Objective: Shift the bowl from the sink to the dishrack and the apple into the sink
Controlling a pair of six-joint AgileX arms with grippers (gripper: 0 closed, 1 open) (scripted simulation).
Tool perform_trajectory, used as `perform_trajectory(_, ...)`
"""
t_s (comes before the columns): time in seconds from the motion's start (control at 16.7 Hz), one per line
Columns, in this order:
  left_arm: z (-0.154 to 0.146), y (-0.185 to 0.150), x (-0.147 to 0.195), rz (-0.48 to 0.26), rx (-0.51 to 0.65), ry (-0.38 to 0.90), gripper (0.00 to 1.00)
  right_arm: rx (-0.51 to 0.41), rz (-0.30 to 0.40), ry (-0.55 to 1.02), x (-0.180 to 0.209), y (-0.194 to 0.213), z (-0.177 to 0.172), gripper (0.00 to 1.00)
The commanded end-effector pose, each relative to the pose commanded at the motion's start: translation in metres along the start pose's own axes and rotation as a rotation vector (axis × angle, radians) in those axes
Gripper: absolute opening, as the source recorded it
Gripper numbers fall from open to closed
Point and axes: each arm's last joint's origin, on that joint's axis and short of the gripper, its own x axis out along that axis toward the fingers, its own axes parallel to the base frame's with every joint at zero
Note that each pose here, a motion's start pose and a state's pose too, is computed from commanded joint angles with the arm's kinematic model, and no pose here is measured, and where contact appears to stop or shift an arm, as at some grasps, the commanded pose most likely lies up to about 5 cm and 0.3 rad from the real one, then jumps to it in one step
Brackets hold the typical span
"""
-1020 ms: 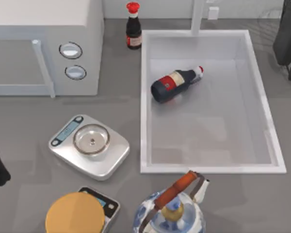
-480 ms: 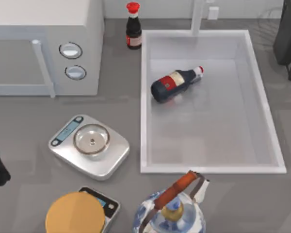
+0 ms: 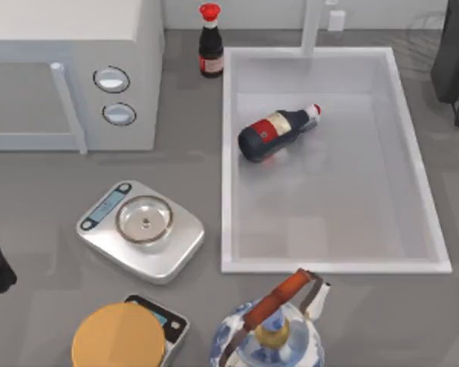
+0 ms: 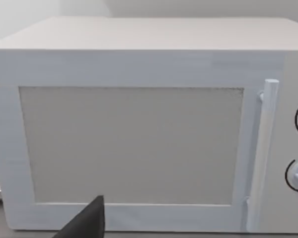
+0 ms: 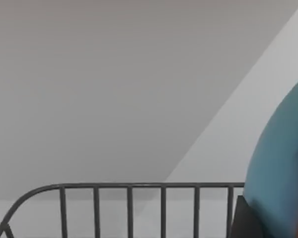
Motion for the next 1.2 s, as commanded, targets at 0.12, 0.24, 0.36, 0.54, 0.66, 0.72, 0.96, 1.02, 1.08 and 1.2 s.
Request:
perform_trajectory(0.12, 0.0000, 0.0000, 0.0000, 0.000, 0.000, 0.000, 1.00, 0.000, 0.000, 0.000, 0.0000, 0.0000, 0.0000, 0.38)
perform_trajectory(0.24, 0.0000, 0.0000, 0.0000, 0.000, 0.000, 0.000, 1.00, 0.000, 0.000, 0.000, 0.0000, 0.0000, 0.0000, 0.53)
perform_trajectory(0.36, 0.0000, 0.0000, 0.0000, 0.000, 0.000, 0.000, 1.00, 0.000, 0.000, 0.000, 0.0000, 0.0000, 0.0000, 0.68)
perform_trajectory(0.54, 0.0000, 0.0000, 0.0000, 0.000, 0.000, 0.000, 1.00, 0.000, 0.000, 0.000, 0.0000, 0.0000, 0.0000, 0.90)
perform_trajectory(0.66, 0.0000, 0.0000, 0.0000, 0.000, 0.000, 0.000, 1.00, 0.000, 0.000, 0.000, 0.0000, 0.0000, 0.0000, 1.00)
perform_trajectory(0.72, 0.0000, 0.0000, 0.0000, 0.000, 0.000, 0.000, 1.00, 0.000, 0.000, 0.000, 0.0000, 0.0000, 0.0000, 1.00)
perform_trajectory(0.96, 0.0000, 0.0000, 0.0000, 0.000, 0.000, 0.000, 1.00, 0.000, 0.000, 0.000, 0.0000, 0.0000, 0.0000, 1.00)
perform_trajectory(1.02, 0.0000, 0.0000, 0.0000, 0.000, 0.000, 0.000, 1.00, 0.000, 0.000, 0.000, 0.0000, 0.0000, 0.0000, 1.00)
perform_trajectory(1.08, 0.0000, 0.0000, 0.0000, 0.000, 0.000, 0.000, 1.00, 0.000, 0.000, 0.000, 0.0000, 0.0000, 0.0000, 1.00)
perform_trajectory(1.2, 0.0000, 0.0000, 0.0000, 0.000, 0.000, 0.000, 1.00, 0.000, -0.002, 0.000, -0.0003, -0.0007, 0.0002, 1.00)
